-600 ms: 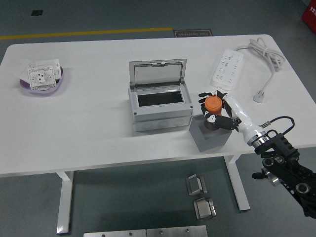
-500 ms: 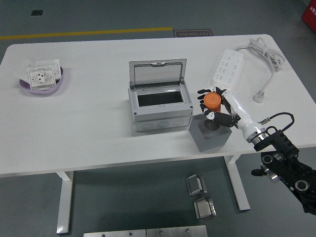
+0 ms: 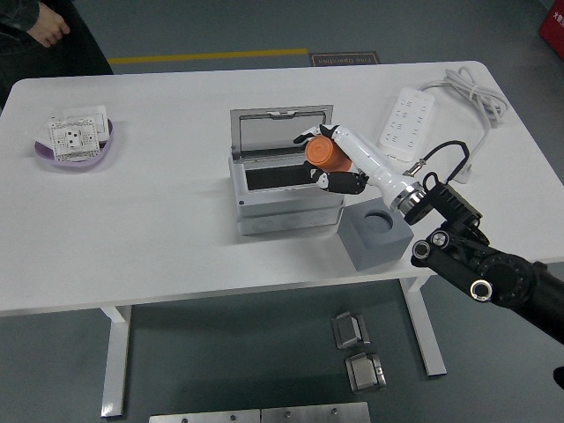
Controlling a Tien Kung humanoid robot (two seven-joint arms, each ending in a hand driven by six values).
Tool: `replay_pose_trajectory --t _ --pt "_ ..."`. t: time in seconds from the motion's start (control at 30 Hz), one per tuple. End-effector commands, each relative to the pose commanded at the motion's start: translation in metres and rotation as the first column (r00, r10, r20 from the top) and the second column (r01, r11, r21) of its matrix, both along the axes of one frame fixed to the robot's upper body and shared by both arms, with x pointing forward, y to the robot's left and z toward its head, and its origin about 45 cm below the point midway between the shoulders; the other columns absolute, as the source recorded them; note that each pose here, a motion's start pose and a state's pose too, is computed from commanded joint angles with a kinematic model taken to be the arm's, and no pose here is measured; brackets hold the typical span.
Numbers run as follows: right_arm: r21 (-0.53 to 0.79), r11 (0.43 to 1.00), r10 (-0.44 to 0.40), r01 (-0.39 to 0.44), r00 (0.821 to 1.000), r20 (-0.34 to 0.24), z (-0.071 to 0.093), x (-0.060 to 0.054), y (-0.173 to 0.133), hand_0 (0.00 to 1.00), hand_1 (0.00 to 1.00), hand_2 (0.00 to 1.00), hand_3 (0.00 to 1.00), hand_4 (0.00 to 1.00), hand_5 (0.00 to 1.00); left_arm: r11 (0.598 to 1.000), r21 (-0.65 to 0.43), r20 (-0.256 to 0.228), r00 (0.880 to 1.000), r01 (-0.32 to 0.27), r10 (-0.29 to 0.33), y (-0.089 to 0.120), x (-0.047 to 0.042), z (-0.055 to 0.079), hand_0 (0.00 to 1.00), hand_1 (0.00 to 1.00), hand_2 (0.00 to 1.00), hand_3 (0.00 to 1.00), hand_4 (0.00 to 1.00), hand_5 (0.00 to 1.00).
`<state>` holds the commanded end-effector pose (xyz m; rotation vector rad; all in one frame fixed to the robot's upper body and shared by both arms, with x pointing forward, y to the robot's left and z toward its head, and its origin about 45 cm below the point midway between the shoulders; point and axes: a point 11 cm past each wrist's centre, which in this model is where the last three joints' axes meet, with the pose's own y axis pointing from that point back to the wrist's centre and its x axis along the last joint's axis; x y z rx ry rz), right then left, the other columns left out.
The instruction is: Pick up the cylinder from the cube,place it in the box,flap close box
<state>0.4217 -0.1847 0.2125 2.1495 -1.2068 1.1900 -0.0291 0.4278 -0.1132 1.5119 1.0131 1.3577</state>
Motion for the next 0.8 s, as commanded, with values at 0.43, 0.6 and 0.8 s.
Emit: replay_pose_trajectory --t 0.43,0.6,0.8 --pt "-0.31 0.945 0.138 -0.106 0.987 0.081 0.018 0.035 0.045 0.002 0.1 0.567 0.439 0.002 0.002 1.0 0.011 0.003 1.0 0.006 -0.006 0.006 0.0064 0.002 0.686 0.655 0.56 0.609 0.638 0.285" --pt "-0.345 0.93 0.154 -0.125 0.986 0.059 0.01 0.035 0.049 0.002 0.103 0.572 0.444 0.002 0.002 1.0 0.01 0.009 1.0 0.01 -0.01 0.006 0.0109 0.002 0.686 0.655 0.56 0.609 0.639 0.289" --pt "-0.361 0.921 0.164 -0.143 0.986 0.026 0.001 0.035 0.047 0.002 0.111 0.577 0.449 0.002 0.002 1.0 0.012 0.012 1.0 0.014 -0.014 0.007 0.0141 0.003 0.687 0.655 0.56 0.609 0.642 0.296"
